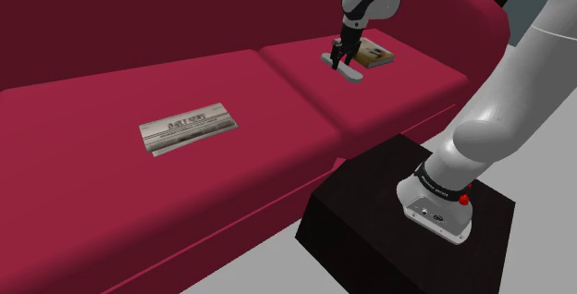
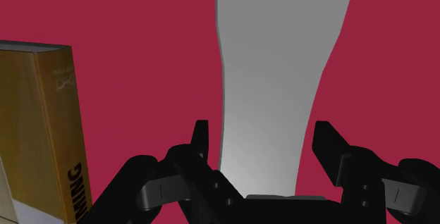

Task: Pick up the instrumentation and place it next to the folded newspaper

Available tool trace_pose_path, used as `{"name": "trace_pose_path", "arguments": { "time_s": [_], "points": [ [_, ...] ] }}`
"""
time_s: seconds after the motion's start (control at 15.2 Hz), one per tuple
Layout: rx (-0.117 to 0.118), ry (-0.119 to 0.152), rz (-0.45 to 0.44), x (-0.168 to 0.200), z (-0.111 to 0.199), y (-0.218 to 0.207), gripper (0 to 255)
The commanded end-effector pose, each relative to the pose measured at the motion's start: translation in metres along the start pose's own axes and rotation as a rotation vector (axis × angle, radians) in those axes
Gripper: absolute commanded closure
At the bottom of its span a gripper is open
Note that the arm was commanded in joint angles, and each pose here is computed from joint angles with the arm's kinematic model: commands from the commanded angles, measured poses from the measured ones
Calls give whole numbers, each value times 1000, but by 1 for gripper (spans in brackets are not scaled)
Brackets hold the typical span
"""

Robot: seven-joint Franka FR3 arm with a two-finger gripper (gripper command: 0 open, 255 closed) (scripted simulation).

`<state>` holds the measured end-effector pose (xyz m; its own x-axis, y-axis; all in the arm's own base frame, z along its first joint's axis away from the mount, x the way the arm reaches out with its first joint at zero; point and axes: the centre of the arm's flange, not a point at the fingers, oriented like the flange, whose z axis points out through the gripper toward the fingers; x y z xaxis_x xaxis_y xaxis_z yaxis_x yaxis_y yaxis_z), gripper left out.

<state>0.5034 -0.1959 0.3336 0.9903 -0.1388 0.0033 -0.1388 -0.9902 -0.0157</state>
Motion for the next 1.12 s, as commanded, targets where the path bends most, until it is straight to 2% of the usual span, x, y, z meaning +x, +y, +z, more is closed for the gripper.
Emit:
{"name": "trace_pose_path", "arguments": {
  "time_s": [0.0, 1.06],
  "points": [
    [0, 0, 0, 0, 0, 0, 255],
    [0, 0, 0, 0, -79, -1, 255]
  ]
}}
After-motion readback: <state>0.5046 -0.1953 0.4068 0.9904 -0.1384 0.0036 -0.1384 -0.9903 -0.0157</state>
